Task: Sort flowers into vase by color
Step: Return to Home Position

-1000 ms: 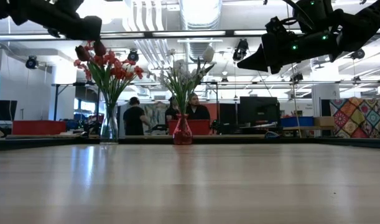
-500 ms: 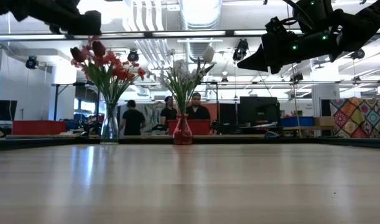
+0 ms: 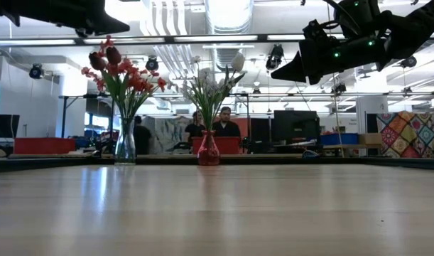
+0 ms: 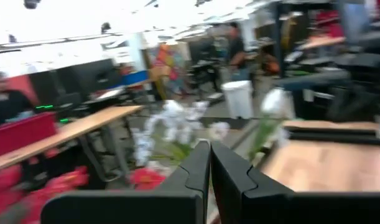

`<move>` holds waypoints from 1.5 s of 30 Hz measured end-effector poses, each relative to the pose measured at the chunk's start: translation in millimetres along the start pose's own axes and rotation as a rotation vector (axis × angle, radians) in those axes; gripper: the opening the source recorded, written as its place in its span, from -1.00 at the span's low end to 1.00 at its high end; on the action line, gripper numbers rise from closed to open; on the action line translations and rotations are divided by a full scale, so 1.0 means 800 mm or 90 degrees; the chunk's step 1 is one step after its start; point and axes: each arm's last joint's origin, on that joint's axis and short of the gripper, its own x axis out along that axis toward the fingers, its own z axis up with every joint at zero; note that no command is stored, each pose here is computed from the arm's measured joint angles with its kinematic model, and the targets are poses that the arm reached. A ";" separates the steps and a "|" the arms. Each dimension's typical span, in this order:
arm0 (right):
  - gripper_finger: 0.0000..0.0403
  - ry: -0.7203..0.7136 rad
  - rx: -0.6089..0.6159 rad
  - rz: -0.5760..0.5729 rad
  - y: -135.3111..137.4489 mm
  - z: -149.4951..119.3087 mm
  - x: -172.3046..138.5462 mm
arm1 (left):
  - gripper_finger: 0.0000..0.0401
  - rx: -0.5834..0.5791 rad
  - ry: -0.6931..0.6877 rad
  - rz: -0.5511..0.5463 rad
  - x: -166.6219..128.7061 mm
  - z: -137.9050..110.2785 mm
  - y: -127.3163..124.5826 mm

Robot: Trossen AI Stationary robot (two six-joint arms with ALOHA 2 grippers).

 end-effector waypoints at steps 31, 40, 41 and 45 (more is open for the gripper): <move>-0.83 0.072 -0.008 0.142 0.009 -0.052 -0.031 | -1.00 -0.074 0.019 -0.235 0.000 -0.110 -0.097; -0.83 0.007 -0.006 0.129 0.010 -0.060 -0.075 | -1.00 -0.088 0.004 -0.234 -0.012 -0.122 -0.094; -0.83 -0.001 -0.003 0.123 0.010 -0.062 -0.081 | -1.00 -0.089 0.000 -0.233 -0.013 -0.123 -0.093; -0.83 -0.016 0.014 0.087 0.010 -0.077 -0.100 | -1.00 -0.096 -0.018 -0.229 -0.023 -0.129 -0.090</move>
